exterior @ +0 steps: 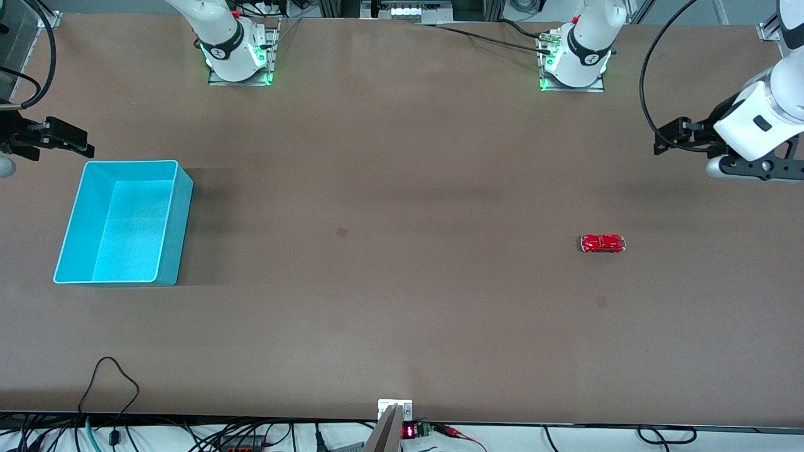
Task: Wind red beetle toy and store in blue box
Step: 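Move the left gripper toward the red toy car, then lower the left gripper onto the red toy car's roof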
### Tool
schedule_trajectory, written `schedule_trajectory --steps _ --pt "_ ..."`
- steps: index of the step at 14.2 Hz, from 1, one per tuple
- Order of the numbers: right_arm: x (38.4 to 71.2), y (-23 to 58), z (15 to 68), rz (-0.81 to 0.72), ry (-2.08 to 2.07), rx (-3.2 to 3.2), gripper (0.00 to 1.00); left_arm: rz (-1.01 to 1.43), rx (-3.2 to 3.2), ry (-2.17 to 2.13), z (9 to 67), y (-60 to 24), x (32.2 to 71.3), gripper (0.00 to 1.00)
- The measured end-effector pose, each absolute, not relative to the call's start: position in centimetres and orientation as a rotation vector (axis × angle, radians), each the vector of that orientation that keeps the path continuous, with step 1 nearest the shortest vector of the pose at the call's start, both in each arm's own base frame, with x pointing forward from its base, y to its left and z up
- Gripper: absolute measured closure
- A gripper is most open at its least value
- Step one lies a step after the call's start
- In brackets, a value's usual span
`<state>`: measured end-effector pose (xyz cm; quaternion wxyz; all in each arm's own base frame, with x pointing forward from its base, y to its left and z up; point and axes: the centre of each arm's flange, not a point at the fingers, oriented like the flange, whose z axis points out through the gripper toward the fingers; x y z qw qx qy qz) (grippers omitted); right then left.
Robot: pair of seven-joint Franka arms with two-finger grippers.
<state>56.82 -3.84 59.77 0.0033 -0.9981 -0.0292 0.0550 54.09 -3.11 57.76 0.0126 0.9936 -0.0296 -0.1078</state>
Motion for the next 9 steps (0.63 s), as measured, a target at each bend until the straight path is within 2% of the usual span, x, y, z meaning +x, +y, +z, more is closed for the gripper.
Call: schedule_trajectory --steps 4,9 --pt "56.8 -3.9 59.8 0.172 -0.091 -3.129 0.0 -0.609 3.054 -0.179 56.9 -5.7 51.6 0.0" --pt "56.8 -3.9 59.8 0.171 -0.09 -3.129 0.0 -0.574 2.981 -0.659 52.8 -5.2 54.7 0.0"
